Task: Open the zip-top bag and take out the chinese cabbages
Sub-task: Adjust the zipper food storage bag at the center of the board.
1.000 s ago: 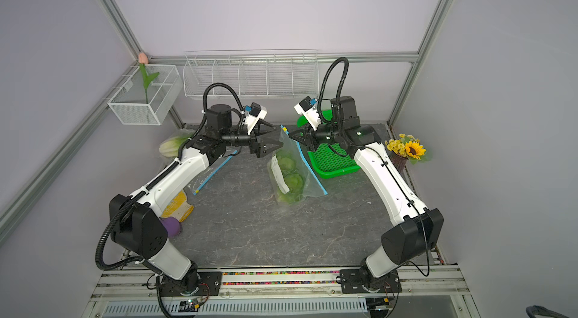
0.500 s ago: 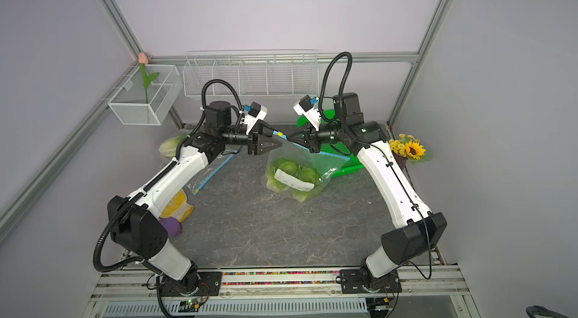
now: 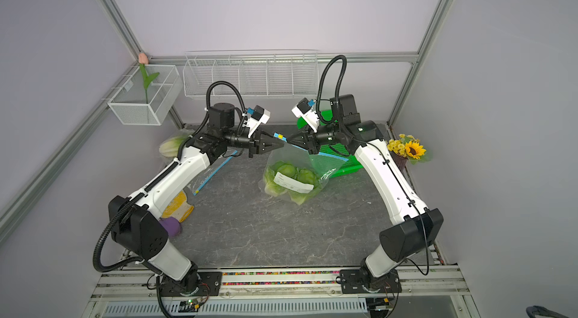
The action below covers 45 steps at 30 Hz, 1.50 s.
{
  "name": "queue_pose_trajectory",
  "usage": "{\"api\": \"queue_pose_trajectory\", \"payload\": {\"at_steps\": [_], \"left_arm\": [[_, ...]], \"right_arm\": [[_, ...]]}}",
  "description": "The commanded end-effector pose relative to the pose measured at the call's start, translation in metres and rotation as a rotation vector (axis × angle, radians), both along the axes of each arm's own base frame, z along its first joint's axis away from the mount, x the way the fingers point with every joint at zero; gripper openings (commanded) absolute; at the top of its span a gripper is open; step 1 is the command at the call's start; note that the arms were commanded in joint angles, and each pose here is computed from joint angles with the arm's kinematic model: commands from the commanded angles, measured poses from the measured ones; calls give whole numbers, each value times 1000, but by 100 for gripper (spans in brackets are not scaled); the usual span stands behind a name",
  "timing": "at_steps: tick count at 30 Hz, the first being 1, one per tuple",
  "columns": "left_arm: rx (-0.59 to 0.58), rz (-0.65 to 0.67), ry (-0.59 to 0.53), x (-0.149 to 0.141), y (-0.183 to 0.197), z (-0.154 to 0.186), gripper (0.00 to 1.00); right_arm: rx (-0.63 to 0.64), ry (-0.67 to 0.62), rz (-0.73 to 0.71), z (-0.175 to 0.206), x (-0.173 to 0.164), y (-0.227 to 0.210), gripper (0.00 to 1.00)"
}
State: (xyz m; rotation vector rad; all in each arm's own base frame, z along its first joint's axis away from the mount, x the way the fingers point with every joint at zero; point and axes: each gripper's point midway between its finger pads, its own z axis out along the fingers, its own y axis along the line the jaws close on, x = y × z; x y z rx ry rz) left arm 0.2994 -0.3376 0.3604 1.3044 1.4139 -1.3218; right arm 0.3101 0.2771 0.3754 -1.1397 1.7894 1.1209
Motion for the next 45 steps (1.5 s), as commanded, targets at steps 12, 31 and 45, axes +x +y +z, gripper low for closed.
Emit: {"api": "queue_pose_trajectory", "payload": {"at_steps": [12, 31, 45], "left_arm": [[2, -34, -6, -7, 0, 1, 0], [26, -41, 0, -10, 2, -10, 0], [35, -36, 8, -7, 4, -17, 0]], "right_arm": [[-23, -26, 11, -6, 2, 5, 7], [-66, -175, 11, -5, 3, 25, 38], [-58, -149, 20, -5, 5, 30, 24]]}}
